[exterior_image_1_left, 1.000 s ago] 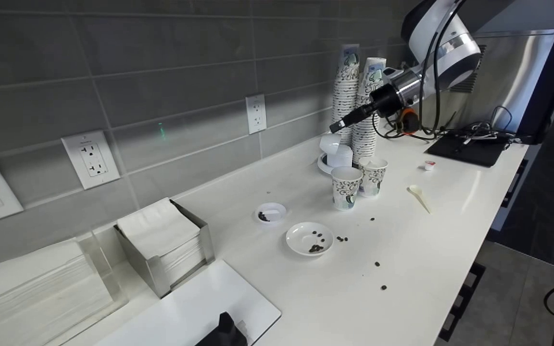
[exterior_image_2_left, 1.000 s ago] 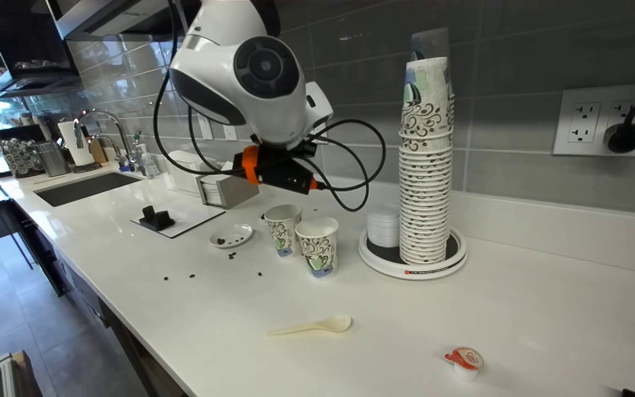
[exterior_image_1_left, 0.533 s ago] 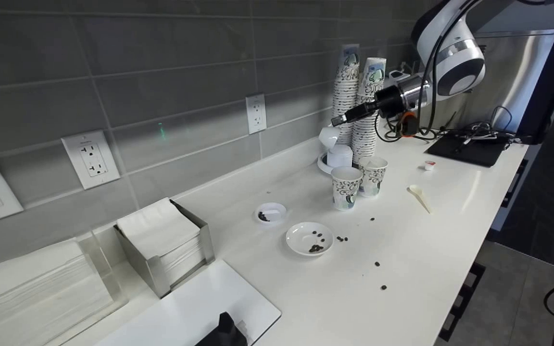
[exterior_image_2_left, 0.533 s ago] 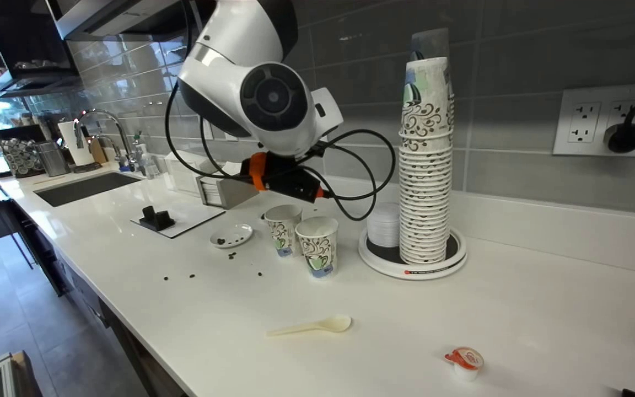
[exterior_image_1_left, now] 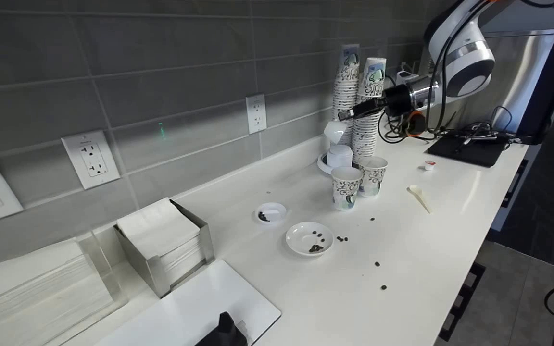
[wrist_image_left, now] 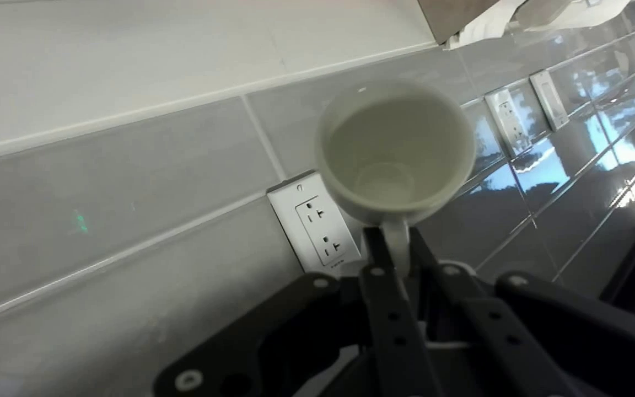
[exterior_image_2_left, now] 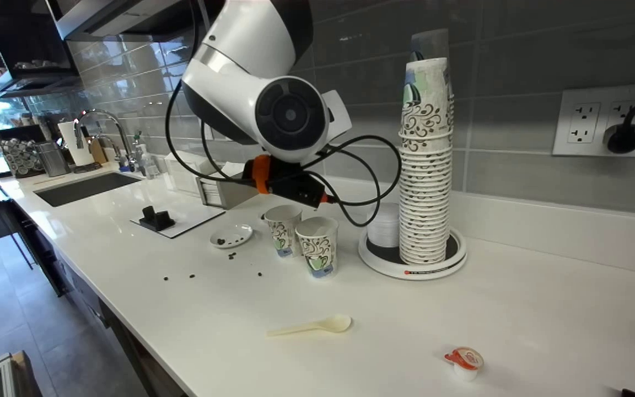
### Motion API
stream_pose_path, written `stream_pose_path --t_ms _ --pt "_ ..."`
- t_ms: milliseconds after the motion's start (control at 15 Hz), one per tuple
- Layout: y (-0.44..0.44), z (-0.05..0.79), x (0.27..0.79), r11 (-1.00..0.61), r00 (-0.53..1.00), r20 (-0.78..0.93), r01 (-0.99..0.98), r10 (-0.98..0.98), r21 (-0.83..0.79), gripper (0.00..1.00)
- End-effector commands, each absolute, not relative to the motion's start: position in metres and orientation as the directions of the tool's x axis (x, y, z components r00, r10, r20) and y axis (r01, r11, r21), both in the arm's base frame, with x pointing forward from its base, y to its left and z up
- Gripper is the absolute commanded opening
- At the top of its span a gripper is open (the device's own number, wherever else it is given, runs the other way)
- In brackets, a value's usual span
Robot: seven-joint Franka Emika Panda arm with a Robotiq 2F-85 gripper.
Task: Transfer the beans from the tea cup to the coffee cup
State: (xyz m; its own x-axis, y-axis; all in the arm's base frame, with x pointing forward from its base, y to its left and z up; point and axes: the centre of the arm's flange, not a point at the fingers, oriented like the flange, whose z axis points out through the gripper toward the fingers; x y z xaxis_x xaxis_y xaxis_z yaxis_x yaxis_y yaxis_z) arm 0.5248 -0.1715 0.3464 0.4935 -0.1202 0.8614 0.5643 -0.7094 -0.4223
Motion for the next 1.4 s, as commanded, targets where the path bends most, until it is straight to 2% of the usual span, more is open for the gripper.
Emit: stream_pose_path --t_ms 0,400,733,1067,1333 --pt "-0.173 0.346 0.526 -0.689 0.481 0.868 0.588 -0.125 -0.425 0.03" --pt "-0.129 0.376 0.519 -0.76 0.489 0.858 0.615 0.157 -0.211 0.03" --pt "-0.084 0.406 0.506 -0.773 0.515 0.75 0.635 0.414 -0.009 0.03" --pt "-0.036 0.426 0.478 -0.73 0.489 0.611 0.645 0.623 0.227 0.03" --pt "0.007 0.436 0.453 -0.626 0.42 0.506 0.695 0.753 0.354 0.03"
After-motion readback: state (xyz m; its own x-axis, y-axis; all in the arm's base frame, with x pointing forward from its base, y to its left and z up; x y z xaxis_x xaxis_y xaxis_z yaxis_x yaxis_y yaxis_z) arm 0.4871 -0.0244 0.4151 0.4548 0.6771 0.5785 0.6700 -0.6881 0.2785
